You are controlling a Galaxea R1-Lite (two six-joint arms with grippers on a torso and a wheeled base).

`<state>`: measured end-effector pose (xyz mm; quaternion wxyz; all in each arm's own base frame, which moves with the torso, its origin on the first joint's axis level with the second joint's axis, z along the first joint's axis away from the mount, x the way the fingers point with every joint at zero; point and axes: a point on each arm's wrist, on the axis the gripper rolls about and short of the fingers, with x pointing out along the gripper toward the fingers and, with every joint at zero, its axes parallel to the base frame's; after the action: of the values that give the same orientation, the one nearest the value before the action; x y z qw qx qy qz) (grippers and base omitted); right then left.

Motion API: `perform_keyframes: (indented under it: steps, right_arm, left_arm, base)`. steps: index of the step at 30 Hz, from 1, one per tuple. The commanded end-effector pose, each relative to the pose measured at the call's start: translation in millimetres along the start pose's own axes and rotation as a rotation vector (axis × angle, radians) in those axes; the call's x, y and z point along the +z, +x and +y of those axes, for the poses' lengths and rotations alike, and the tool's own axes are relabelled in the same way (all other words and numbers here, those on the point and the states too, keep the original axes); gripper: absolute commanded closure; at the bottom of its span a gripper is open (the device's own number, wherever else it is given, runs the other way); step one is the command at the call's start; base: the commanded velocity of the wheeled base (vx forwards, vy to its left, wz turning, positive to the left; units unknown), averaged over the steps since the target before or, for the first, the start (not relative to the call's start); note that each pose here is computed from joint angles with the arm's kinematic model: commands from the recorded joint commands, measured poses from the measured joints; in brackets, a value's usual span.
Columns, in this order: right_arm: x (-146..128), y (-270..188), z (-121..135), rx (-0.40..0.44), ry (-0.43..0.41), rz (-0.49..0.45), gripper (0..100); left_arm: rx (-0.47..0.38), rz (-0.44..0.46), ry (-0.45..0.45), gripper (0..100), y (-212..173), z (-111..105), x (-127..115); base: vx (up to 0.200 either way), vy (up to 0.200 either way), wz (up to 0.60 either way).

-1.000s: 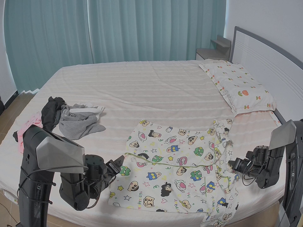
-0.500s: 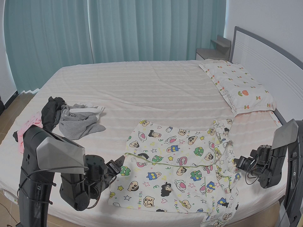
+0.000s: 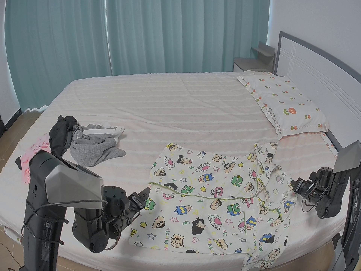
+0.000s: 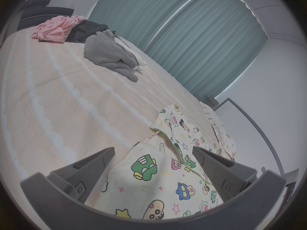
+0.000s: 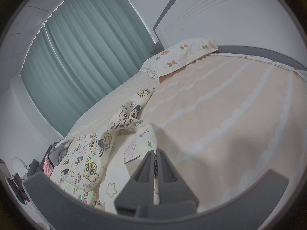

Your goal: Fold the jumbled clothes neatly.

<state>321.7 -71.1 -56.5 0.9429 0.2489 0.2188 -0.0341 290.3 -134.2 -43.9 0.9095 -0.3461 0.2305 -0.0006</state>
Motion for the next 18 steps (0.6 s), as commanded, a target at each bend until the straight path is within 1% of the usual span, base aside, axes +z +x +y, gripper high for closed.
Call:
perform_keyframes:
  steps: [1,8,18]
  right_arm:
    - [11.0,2.1,-13.9,-0.036,0.000,-0.025,100]
    - [23.3,6.3,-29.1,-0.072,0.018,-0.049,100]
    - [30.4,7.9,-38.8,-0.097,0.031,-0.060,100]
  left_arm:
    - [-0.008,-0.007,-0.002,0,0.6,-0.1,0.2]
    - [-0.009,-0.008,-0.003,0,1.3,-0.3,0.2]
    - [-0.009,-0.008,-0.003,0,1.0,-0.2,0.1]
  base:
    - [0.000,0.000,0.00]
    - [0.000,0.000,0.00]
    - [0.000,0.000,0.00]
